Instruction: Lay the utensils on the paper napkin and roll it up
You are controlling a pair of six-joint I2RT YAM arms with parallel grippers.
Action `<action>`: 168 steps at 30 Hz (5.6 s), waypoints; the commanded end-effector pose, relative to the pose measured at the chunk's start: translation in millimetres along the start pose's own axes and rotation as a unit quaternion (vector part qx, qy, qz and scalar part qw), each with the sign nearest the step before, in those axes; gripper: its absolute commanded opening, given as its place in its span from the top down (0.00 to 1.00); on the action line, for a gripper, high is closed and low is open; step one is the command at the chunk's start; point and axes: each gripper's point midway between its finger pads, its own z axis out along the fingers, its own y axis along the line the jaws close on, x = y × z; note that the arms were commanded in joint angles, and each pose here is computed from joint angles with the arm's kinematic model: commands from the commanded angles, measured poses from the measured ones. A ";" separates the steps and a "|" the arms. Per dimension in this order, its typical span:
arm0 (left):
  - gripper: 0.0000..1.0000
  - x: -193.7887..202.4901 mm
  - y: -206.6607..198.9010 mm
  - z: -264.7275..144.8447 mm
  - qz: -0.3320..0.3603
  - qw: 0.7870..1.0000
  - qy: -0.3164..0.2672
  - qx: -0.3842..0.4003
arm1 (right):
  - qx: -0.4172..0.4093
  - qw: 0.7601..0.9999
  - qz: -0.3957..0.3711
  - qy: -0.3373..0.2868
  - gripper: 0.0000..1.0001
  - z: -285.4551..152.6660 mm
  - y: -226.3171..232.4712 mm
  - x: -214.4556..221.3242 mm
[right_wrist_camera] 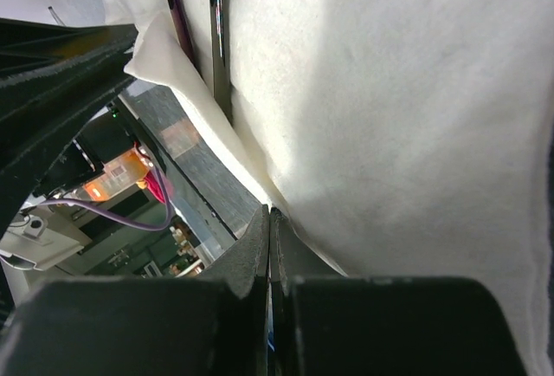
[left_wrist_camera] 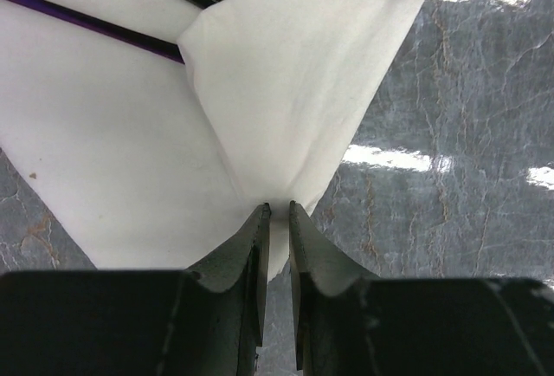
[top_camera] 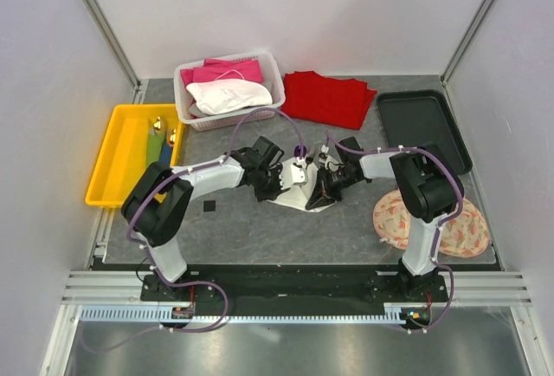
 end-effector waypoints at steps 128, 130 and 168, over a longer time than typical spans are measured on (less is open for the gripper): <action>0.77 17.0 -51.6 -3.8 -0.089 0.993 0.020 0.069 | -0.068 0.996 -0.056 -0.021 1.00 3.7 33.5 -45.5; 0.74 4.7 -49.8 -9.5 -0.098 0.993 0.002 0.073 | -0.064 0.996 -0.051 -0.019 1.00 6.9 28.6 -44.9; 0.68 -86.7 19.9 -4.0 -0.275 0.949 -0.124 0.088 | -0.055 0.998 -0.033 -0.013 1.00 9.6 20.9 -44.7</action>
